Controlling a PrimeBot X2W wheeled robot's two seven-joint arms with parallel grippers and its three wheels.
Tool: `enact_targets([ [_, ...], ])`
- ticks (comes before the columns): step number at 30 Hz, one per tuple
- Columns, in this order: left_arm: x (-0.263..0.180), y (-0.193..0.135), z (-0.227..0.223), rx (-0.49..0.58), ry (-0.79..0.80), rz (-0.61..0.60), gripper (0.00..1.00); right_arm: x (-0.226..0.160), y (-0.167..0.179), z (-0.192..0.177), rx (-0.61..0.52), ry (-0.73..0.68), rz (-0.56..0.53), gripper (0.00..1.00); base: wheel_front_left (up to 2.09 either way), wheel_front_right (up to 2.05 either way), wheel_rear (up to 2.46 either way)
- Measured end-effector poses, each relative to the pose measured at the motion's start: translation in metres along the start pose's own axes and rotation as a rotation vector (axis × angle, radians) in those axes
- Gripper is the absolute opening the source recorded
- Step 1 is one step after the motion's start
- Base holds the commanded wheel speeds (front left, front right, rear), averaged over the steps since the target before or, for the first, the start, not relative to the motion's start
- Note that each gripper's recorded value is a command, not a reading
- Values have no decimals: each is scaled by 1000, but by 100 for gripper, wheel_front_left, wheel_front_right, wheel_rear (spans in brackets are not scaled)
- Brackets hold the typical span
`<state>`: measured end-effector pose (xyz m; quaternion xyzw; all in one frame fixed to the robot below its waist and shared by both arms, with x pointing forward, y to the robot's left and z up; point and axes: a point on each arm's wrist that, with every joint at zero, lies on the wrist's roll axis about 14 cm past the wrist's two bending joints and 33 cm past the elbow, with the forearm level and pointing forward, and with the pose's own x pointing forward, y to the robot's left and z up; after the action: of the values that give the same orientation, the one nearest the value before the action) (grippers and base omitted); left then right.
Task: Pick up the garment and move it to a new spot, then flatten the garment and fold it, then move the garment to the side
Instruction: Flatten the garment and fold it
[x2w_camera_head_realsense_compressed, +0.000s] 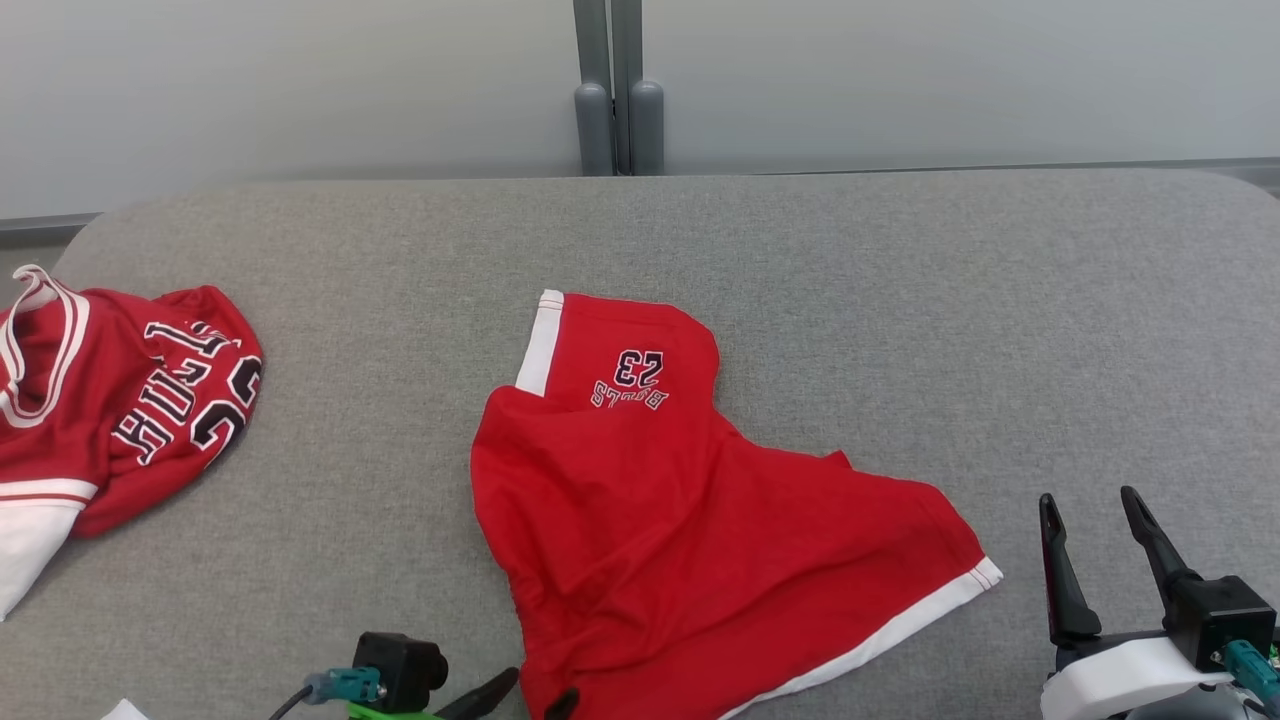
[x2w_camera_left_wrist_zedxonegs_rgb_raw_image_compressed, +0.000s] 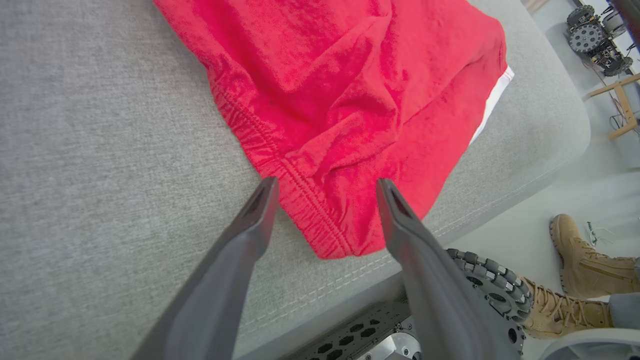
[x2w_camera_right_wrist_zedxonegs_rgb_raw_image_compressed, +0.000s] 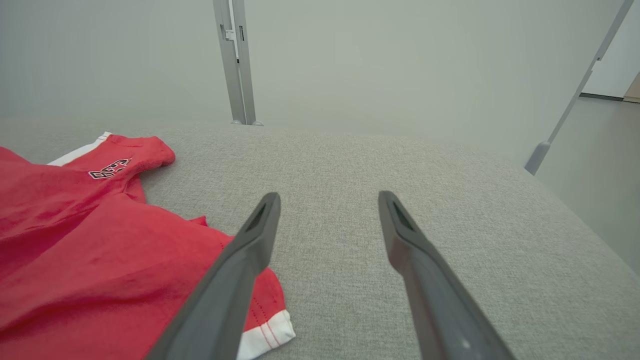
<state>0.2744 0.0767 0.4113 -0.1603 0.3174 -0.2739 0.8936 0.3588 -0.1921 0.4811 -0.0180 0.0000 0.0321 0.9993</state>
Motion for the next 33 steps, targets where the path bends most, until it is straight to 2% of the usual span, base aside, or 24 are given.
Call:
enact_targets([
  [5,10,1,-20,-76,56,1,100,1,-1,-3,-3,9,2,100,0,0,0],
  [6,11,2,-22,-84,59,1,78,1,-1,-3,-4,11,1,100,0,0,0],
  [7,14,1,-22,-105,53,-5,46,2,-1,-4,-4,13,0,100,0,0,0],
  [8,17,-1,-21,-127,48,-13,36,2,-2,-4,-4,14,-2,100,0,0,0],
  [9,19,-2,-22,-146,51,-19,17,2,-2,-4,-4,14,-3,100,0,0,0],
  [10,21,0,-23,-144,57,-12,14,2,-3,-5,-5,15,-4,100,0,0,0],
  [11,21,5,-24,-126,63,4,33,2,-3,-5,-5,16,-5,100,0,0,0],
  [12,22,12,-23,-110,54,28,45,1,-3,-6,-4,18,-7,100,0,0,0],
  [13,22,15,-20,-108,46,35,47,1,-4,-6,-4,19,-9,100,0,0,0],
  [15,23,15,-19,-114,37,36,46,-1,-6,-6,-5,18,-16,100,0,0,0],
  [18,22,16,-21,-135,41,37,36,-2,-10,-6,-7,19,-25,100,0,0,0],
  [19,21,16,-25,-142,50,39,38,-2,-10,-6,-8,19,-27,100,0,0,0],
  [20,20,16,-27,-144,55,41,46,-2,-10,-6,-8,19,-27,100,0,0,0],
  [21,20,16,-28,-144,58,41,44,-2,-10,-6,-8,19,-27,100,0,0,0],
  [22,21,15,-28,-146,56,36,36,-2,-10,-6,-8,19,-27,100,0,0,0],
  [23,22,12,-27,-149,51,27,22,-2,-10,-6,-8,19,-27,100,0,0,0],
  [24,24,10,-25,-153,38,21,0,-2,-10,-6,-7,19,-25,100,0,0,0],
  [28,28,8,-12,-157,-21,14,0,-2,-7,-6,-4,19,-18,100,0,0,0],
  [33,37,22,14,-130,-108,54,0,1,-7,-7,-6,23,-16,100,0,0,0],
])
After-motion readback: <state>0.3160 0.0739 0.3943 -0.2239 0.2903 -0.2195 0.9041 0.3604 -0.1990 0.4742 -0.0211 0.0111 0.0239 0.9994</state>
